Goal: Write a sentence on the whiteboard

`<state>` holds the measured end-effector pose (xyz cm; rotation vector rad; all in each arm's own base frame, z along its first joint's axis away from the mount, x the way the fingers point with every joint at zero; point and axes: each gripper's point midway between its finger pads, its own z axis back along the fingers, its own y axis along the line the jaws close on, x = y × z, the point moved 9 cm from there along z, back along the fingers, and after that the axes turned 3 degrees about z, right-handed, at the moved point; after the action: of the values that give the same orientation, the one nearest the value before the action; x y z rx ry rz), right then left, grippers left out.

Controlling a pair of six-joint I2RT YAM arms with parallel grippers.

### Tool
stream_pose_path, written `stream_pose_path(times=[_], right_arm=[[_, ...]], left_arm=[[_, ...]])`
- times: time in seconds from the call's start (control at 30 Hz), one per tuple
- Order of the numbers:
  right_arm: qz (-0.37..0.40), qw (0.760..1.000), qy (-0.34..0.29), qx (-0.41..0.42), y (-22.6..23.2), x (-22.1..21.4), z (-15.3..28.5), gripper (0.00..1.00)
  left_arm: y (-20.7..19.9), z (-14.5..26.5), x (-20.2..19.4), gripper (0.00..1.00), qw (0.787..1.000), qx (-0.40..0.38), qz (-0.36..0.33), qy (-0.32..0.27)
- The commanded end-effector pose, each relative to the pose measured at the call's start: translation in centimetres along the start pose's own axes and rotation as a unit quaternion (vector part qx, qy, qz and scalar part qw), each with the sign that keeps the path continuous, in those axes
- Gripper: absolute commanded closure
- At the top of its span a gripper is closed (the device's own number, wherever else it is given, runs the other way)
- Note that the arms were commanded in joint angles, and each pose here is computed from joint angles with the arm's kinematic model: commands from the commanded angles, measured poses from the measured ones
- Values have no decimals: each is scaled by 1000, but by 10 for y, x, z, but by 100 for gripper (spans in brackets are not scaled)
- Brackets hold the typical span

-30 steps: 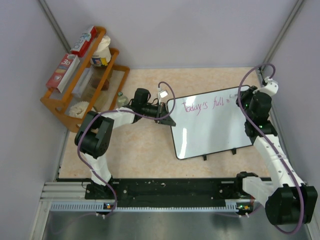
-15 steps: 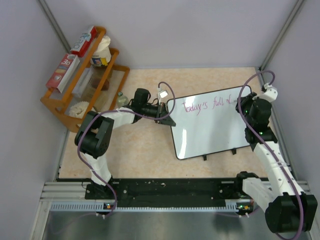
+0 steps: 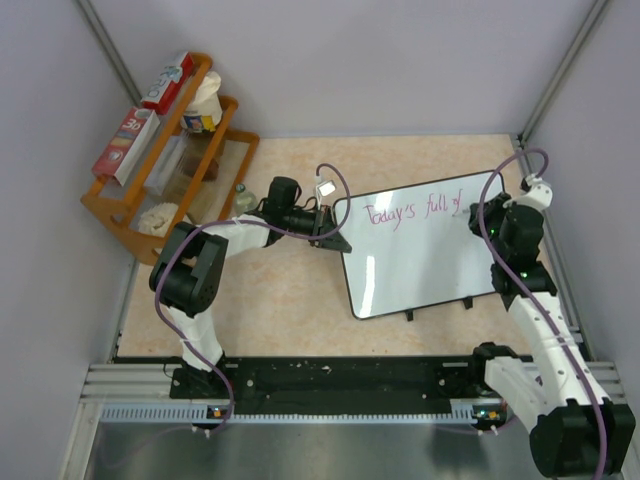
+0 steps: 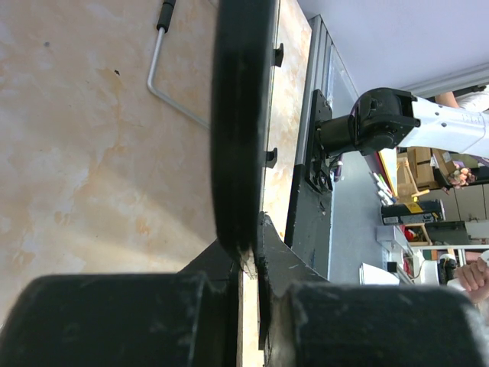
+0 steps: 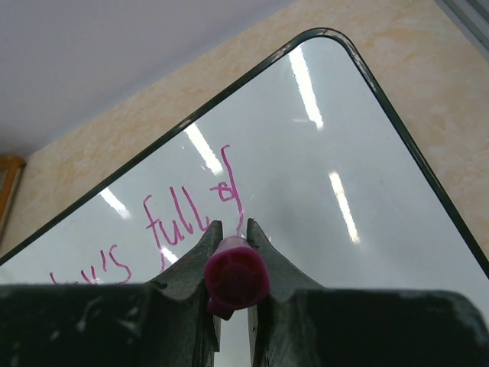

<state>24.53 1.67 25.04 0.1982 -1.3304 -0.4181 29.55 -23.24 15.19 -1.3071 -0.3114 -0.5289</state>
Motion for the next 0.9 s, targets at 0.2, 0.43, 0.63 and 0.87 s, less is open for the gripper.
stream_pose_path(times=[0.2, 0.43, 0.63, 0.87], right_arm=[[-11, 998, -68, 11, 17, 52, 7, 100], [-11, 997, -76, 8, 21, 61, -6, 100], [-6, 998, -68, -2, 19, 57, -13, 100], [-3, 998, -68, -4, 18, 55, -20, 100]], left_arm=[[-4, -3, -16, 100, 999, -14, -28, 25], [-4, -3, -16, 100, 999, -14, -28, 25], [-4, -3, -16, 100, 999, -14, -28, 25], [-4, -3, -16, 100, 999, -14, -28, 25]])
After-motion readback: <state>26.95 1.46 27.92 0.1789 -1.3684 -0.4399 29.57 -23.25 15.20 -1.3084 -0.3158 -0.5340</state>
